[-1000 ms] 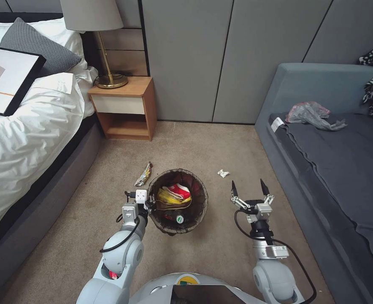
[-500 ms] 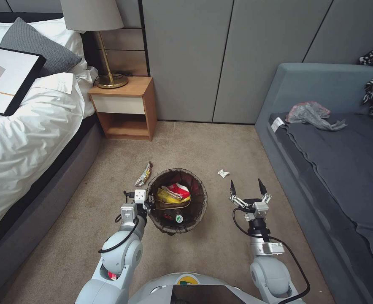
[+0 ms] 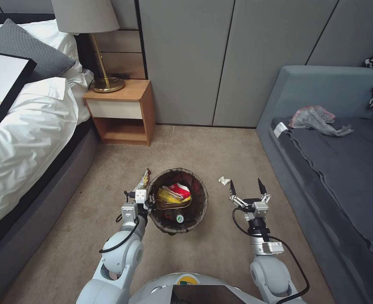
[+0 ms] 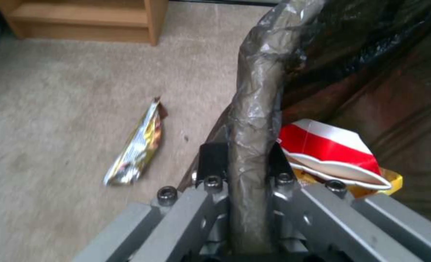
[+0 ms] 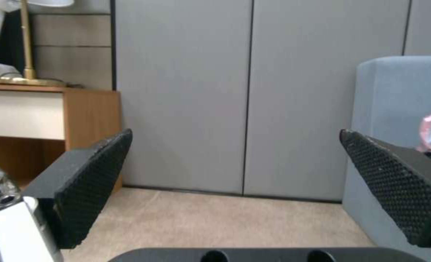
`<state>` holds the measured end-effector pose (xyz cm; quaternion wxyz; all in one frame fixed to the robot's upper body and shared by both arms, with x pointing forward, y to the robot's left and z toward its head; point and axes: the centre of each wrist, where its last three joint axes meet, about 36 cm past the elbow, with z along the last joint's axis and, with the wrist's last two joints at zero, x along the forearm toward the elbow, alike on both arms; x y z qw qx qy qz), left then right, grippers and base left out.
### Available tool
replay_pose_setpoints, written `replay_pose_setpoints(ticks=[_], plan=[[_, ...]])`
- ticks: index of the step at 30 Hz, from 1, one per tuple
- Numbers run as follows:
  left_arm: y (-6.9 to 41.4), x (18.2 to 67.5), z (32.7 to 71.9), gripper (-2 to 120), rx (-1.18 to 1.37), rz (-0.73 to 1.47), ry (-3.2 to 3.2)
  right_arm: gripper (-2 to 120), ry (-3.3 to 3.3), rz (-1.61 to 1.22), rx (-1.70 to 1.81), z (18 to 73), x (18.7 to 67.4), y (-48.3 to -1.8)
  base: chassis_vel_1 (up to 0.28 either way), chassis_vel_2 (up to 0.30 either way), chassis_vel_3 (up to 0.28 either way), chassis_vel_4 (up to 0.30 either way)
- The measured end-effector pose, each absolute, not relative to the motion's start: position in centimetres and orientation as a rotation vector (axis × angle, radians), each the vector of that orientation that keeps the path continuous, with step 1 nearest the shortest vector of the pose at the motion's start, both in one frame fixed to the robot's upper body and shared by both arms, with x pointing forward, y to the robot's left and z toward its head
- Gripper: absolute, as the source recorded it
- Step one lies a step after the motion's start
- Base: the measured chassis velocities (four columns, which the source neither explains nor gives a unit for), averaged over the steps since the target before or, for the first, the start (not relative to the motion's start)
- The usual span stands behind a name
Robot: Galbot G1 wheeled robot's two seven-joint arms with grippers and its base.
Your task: Pick up the trash bin, then pick up the garbage from the floor and place it into the trash bin.
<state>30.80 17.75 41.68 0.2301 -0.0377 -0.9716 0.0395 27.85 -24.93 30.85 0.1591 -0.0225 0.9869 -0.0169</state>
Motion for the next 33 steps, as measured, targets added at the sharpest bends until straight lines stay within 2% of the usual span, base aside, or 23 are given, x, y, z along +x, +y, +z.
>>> replay_pose_setpoints(ticks=[12, 22, 33], plan=[[17.8, 30.8, 41.7, 2, -0.102, 0.109, -2.672, 100, 2.794, -0.044, -0.081, 30.4, 28.5, -24.8, -0.187, 0.176, 0.177, -0.182], [17.8, 30.7, 41.8, 2, -0.108, 0.107, -2.674, 100, 2.760, -0.139, -0.124, 30.8, 30.5, -25.8, -0.003, 0.008, 0.009, -0.003], [17.8, 30.6, 41.9, 2, -0.108, 0.101, -2.674, 100, 3.186, -0.131, -0.225, 31.2, 35.1, -26.9, 0.000, 0.000, 0.000, 0.000]])
